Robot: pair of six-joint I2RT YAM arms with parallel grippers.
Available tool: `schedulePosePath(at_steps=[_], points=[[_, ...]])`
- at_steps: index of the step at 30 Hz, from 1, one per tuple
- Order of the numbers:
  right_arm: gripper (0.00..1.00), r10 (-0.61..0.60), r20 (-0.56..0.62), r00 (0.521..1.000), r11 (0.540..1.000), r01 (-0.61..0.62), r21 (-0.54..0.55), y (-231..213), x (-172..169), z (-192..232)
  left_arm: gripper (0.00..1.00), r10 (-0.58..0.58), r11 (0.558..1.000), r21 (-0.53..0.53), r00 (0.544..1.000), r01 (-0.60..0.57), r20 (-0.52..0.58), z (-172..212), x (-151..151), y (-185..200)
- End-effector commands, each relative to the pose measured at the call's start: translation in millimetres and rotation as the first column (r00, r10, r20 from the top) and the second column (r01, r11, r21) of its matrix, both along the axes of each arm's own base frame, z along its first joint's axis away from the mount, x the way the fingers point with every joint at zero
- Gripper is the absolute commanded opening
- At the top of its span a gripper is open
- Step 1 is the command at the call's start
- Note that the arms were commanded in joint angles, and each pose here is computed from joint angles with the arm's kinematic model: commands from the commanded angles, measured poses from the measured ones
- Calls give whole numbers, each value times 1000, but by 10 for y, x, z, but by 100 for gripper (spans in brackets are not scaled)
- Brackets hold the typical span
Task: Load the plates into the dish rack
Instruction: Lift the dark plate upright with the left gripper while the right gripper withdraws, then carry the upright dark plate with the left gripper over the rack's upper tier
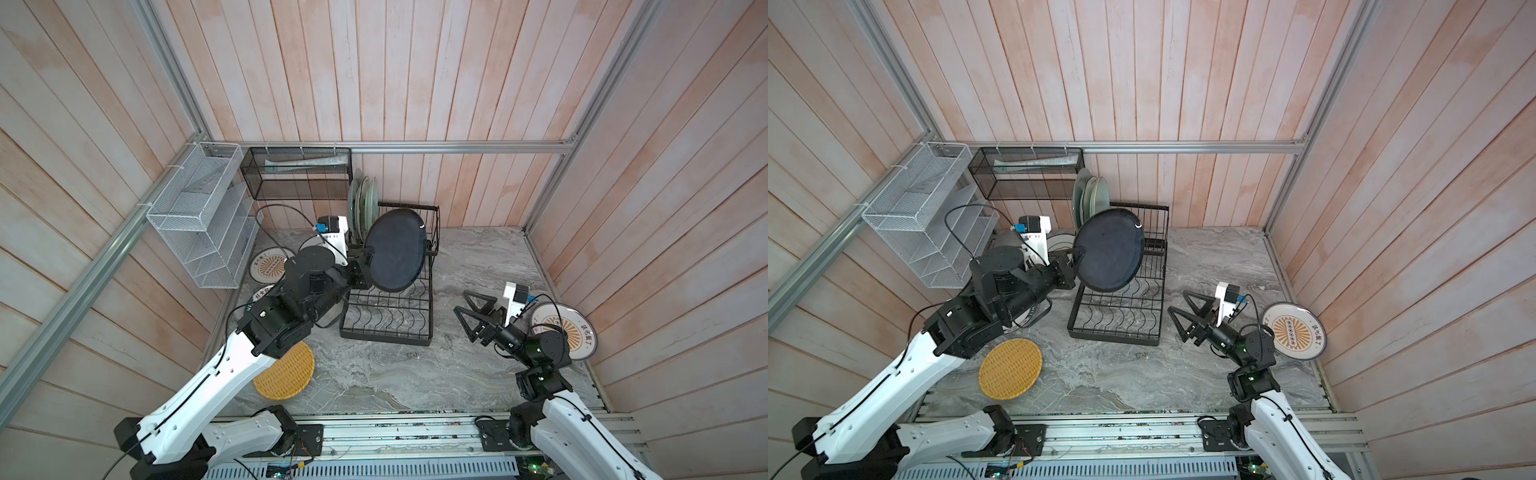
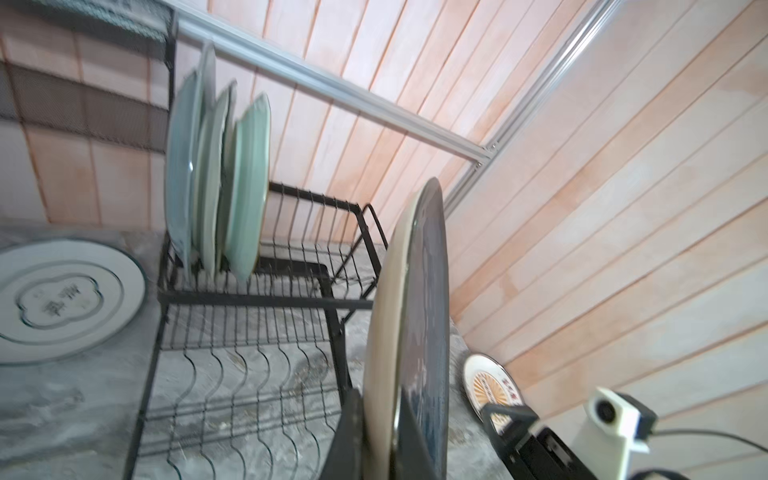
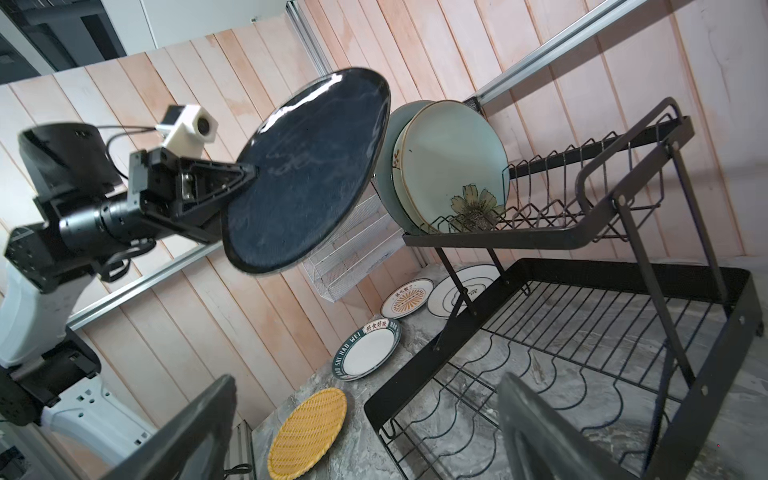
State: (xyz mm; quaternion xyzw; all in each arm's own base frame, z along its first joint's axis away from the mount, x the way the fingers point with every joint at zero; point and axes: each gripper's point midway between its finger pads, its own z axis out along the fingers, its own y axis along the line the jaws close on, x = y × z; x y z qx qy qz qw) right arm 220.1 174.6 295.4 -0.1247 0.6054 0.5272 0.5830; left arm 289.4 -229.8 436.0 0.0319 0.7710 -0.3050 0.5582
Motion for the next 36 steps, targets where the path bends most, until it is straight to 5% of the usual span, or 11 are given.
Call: schedulePosePath(at_steps=[1,15,26,36], points=[[98,-77,5,997,996,77,-44,-34,80,-125,0,125,992,8,981,-128,146,518,174,158],[98,-93,-17,995,994,92,-59,39,111,-265,0,353,881,213,887,-422,298,694,922,74],[98,-43,-40,998,997,40,-58,137,104,-298,0,379,751,389,831,-533,408,693,1336,-97],[98,-34,-46,998,997,31,-69,181,113,-336,0,357,652,514,824,-557,440,466,1734,-162]])
